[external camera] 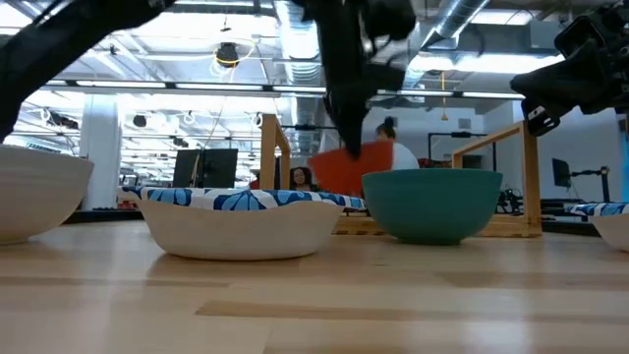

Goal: Place and stack bowls onto a shelf
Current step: Put the orange bowl on the shelf

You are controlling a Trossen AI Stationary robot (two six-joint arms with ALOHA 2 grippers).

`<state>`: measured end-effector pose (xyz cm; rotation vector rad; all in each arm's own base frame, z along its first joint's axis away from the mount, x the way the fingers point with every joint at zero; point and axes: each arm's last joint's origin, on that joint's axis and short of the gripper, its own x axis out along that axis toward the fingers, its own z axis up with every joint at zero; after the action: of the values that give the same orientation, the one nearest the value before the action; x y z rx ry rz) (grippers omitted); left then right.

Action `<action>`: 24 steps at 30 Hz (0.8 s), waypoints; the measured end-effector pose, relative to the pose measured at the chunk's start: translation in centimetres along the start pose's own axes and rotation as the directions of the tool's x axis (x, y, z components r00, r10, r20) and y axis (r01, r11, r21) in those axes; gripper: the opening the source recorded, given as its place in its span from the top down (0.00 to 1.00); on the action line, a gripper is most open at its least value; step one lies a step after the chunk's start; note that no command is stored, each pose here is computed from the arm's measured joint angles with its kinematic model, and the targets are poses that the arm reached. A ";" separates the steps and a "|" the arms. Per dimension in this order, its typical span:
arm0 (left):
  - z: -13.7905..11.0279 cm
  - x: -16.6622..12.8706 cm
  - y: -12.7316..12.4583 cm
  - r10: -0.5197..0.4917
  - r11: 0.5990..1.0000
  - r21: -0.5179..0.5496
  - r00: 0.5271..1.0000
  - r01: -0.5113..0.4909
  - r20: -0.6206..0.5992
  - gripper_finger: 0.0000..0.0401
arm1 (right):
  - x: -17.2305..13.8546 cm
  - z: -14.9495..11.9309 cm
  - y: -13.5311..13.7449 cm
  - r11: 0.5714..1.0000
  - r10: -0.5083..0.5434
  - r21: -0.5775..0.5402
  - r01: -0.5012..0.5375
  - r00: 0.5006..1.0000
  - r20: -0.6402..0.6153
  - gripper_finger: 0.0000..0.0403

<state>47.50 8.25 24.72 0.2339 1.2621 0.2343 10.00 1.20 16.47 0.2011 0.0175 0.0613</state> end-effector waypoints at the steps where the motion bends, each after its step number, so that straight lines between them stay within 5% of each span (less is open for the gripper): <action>1: -0.1 0.9 0.4 -0.007 1.000 -0.008 1.000 0.007 -0.019 1.00 | 0.0 0.0 0.0 1.000 0.000 0.000 0.000 1.000 0.000 0.87; 8: -1.4 4.7 1.9 -0.025 0.998 -0.061 0.989 0.016 -0.143 1.00 | 0.0 0.0 0.0 1.000 0.000 0.000 0.000 1.000 0.000 0.87; 24: -2.4 5.4 3.9 -0.093 0.980 -0.188 0.982 0.061 -0.164 0.94 | 0.0 0.0 0.0 1.000 0.000 0.000 0.000 1.000 0.000 0.87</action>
<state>46.60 13.69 20.29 0.0066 1.4086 0.3068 10.00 1.20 16.47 0.2011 0.0176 0.0615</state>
